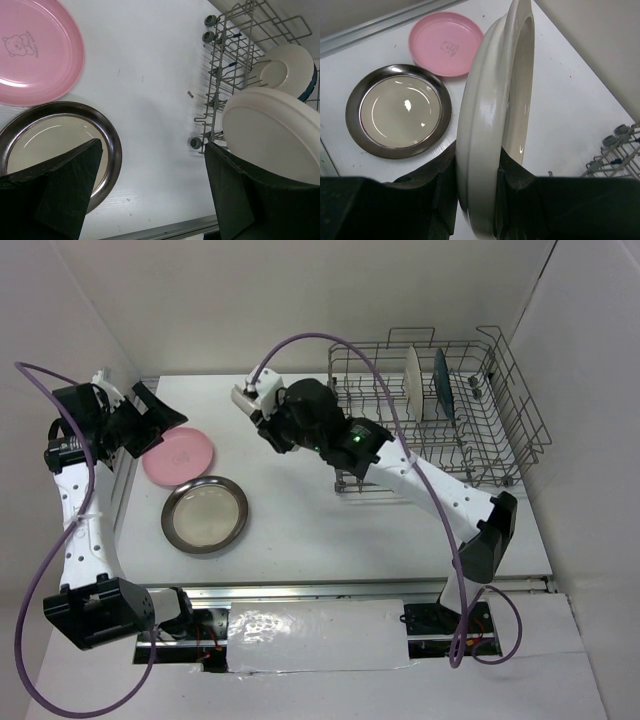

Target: Load the mixed dishes into the dish rack

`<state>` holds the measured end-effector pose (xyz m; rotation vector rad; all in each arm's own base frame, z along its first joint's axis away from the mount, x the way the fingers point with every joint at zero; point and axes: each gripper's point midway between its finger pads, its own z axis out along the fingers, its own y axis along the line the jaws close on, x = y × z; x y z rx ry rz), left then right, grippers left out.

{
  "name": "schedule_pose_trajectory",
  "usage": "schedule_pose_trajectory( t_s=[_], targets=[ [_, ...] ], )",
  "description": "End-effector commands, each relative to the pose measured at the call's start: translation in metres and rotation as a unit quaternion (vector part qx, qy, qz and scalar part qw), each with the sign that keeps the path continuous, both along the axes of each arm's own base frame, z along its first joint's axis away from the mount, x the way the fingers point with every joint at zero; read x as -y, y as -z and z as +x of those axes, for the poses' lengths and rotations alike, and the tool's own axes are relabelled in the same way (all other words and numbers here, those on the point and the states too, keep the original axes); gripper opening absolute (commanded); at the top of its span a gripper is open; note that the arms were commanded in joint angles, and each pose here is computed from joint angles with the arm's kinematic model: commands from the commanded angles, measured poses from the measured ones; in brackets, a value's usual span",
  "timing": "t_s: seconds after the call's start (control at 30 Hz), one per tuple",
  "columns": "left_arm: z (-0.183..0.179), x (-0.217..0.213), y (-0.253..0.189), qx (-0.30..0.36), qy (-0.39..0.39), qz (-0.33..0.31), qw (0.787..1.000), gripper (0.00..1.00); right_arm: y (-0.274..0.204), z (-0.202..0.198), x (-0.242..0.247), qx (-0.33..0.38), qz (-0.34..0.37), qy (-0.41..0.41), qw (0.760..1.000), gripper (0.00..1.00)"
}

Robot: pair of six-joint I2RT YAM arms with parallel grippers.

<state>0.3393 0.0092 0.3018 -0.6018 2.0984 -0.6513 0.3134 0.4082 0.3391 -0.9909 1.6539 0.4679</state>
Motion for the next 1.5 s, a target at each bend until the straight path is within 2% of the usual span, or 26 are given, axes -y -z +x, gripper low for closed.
schedule_pose_trajectory(
  t_s=[0.0,0.2,0.43,0.57,0.6,0.67,0.7,0.8,1.07,1.47],
  targets=[
    [0.003,-0.001,-0.015,0.033,-0.004,-0.002,0.999,0.95,-0.124,-0.009,0.031,0.062,0.139,0.010,0.988,0.00],
    [0.003,0.002,-0.008,0.024,0.005,-0.015,1.000,0.95,-0.161,0.003,0.078,0.046,0.186,0.047,0.980,0.00],
    [0.002,0.006,-0.002,0.016,0.014,-0.025,0.999,0.95,-0.192,0.033,0.152,0.025,0.237,0.146,0.960,0.00],
    [0.001,0.010,0.001,0.016,0.023,-0.030,0.999,0.95,-0.181,0.067,0.203,-0.003,0.239,0.218,0.946,0.00],
    [0.001,0.011,0.002,0.016,0.027,-0.033,0.999,0.95,-0.189,0.068,0.208,-0.003,0.246,0.214,0.946,0.00],
    [0.001,0.012,0.005,0.013,0.027,-0.038,0.999,0.95,-0.168,0.090,0.218,-0.035,0.228,0.236,0.944,0.00],
    [0.000,0.013,0.006,0.011,0.031,-0.041,0.999,0.95,-0.180,0.098,0.235,-0.023,0.234,0.251,0.939,0.00],
    [0.000,0.015,0.011,0.005,0.035,-0.047,0.998,0.94,-0.160,0.126,0.251,-0.049,0.222,0.272,0.935,0.00],
    [0.001,0.015,0.028,-0.012,0.034,-0.055,0.998,0.94,-0.119,0.159,0.261,-0.080,0.204,0.284,0.933,0.00],
    [0.004,0.017,0.039,-0.023,0.037,-0.059,0.997,0.94,-0.083,0.168,0.262,-0.114,0.180,0.294,0.932,0.00]
  ],
)
